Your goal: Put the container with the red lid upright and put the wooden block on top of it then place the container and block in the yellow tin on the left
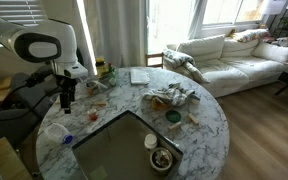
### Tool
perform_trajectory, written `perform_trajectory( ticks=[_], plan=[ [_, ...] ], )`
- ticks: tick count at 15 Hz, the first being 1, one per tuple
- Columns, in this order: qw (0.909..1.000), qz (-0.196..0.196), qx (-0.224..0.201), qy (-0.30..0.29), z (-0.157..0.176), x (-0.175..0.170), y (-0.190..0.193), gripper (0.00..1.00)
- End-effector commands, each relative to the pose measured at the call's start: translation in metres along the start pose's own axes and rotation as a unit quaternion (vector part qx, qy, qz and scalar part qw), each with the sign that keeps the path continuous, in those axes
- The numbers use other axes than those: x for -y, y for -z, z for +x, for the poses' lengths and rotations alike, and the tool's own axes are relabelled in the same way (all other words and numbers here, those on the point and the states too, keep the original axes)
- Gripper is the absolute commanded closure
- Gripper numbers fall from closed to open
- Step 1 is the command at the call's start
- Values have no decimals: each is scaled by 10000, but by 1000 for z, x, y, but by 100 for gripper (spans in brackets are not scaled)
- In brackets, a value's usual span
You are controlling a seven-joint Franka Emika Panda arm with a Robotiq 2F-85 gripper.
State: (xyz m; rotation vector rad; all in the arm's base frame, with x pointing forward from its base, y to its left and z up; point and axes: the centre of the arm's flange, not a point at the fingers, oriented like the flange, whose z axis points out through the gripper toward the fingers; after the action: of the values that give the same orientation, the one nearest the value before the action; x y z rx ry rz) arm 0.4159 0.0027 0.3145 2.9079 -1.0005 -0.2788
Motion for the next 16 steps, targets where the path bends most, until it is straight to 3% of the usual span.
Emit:
perform_trajectory(
  ticks=[1, 6, 10, 16],
  plan=[
    [10000, 0, 11, -17, 1, 1, -1, 0],
    [10000, 27, -6, -36, 3, 2, 2, 0],
    [9975, 341, 27, -626, 35, -5, -18, 0],
    [9820, 1202, 119, -1452, 73, -9, -49, 0]
  ],
)
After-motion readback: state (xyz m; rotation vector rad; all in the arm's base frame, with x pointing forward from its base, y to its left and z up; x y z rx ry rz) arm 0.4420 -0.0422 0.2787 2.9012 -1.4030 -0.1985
